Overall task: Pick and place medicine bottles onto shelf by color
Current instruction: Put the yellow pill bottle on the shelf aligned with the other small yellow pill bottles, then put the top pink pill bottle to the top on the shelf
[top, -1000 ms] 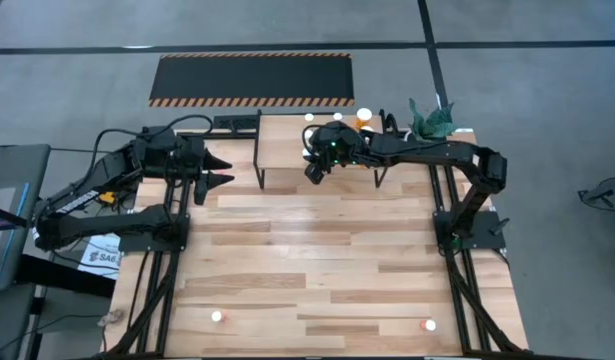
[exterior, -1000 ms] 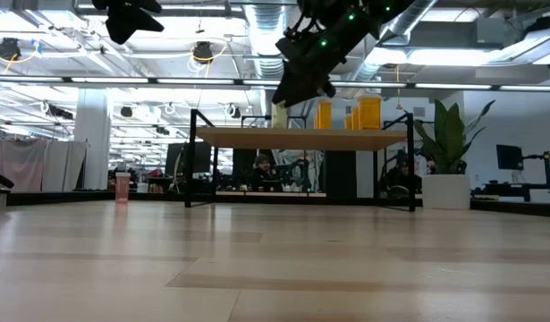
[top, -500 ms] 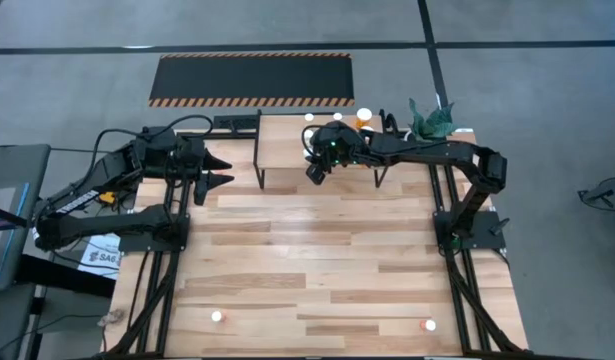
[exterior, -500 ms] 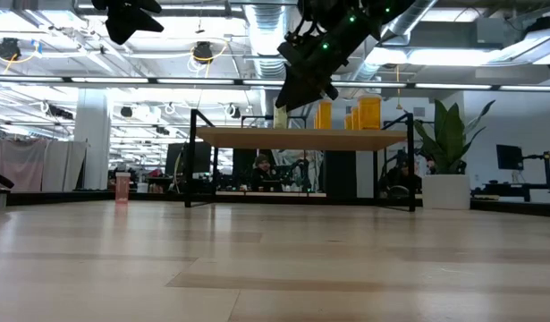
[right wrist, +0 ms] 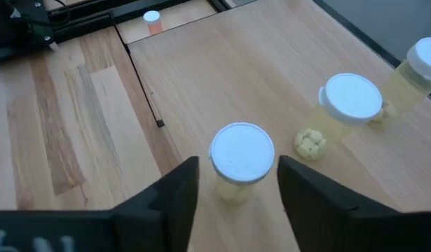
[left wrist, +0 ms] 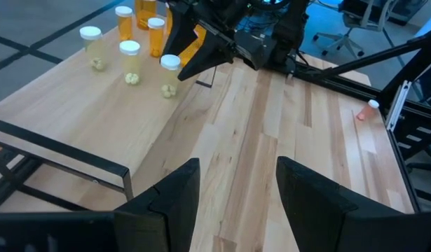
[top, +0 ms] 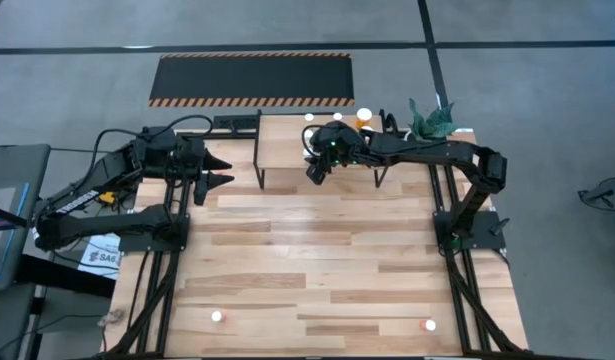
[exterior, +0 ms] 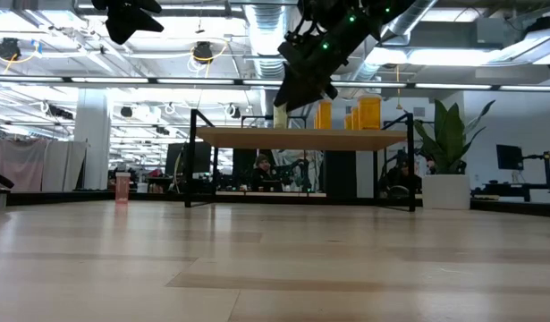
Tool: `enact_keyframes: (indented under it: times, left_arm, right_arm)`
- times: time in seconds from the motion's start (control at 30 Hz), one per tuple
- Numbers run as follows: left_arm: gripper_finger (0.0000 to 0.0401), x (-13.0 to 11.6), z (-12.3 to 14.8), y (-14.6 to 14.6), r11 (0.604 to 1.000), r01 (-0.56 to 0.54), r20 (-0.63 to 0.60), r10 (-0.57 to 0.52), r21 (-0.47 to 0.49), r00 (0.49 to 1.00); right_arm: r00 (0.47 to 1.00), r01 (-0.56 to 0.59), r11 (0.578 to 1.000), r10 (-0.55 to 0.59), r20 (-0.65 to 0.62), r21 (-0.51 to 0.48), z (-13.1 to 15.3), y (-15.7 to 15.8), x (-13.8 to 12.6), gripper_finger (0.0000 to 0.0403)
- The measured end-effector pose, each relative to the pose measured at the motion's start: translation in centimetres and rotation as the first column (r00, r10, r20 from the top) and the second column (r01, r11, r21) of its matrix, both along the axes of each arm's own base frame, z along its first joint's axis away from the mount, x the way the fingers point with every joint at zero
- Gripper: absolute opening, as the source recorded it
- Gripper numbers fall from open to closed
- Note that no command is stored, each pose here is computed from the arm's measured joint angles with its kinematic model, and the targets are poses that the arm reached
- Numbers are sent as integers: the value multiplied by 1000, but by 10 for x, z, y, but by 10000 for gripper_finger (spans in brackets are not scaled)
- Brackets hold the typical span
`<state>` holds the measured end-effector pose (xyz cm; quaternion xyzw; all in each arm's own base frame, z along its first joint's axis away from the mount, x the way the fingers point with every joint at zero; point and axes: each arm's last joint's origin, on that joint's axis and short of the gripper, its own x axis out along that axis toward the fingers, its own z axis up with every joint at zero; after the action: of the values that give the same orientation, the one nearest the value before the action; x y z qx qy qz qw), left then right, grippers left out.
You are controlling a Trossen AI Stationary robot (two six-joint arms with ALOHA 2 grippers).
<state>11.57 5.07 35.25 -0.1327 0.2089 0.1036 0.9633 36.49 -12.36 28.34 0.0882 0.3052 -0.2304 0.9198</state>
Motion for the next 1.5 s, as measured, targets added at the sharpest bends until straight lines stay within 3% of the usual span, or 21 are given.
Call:
enact_keyframes:
  times: [0.2,0.47,0.7,0.83,0.97,1.03,1.17,1.37,1.43,1.5]
  left_arm:
    - [176,0,0,0,1000,3,1,-3,4,1000]
    - [176,0,0,0,1000,-14,-2,14,4,1000]
    - [176,7,-6,16,957,-288,-145,290,32,946]
    - [179,22,4,46,919,-393,-310,382,28,870]
    - [192,24,-15,75,868,-494,-637,357,-43,683]
    - [201,22,-28,85,845,-532,-725,329,-61,605]
    - [223,15,-52,101,792,-603,-784,309,-102,539]
    - [248,13,-82,128,714,-690,-789,351,-123,504]
    - [251,14,-91,136,671,-730,-787,378,-131,488]
    - [251,13,-98,145,600,-788,-786,419,-136,454]
  right_arm:
    - [999,-3,1000,3,-32,-1,10,-1,-4,273]
    - [996,-65,997,62,-70,-48,63,5,-7,302]
    - [985,-149,988,144,-95,-46,129,38,-22,302]
    - [950,-194,981,195,-244,30,142,67,-50,302]
    - [922,-113,989,139,-362,93,145,97,-93,302]
    - [927,-75,993,101,-361,87,148,114,-115,302]
    - [960,-13,997,34,-279,76,149,145,-163,302]
    - [992,86,989,-74,-107,117,132,173,-213,302]
    - [994,92,986,-83,-72,138,124,178,-221,302]
    - [994,100,981,-92,-51,164,117,182,-225,302]
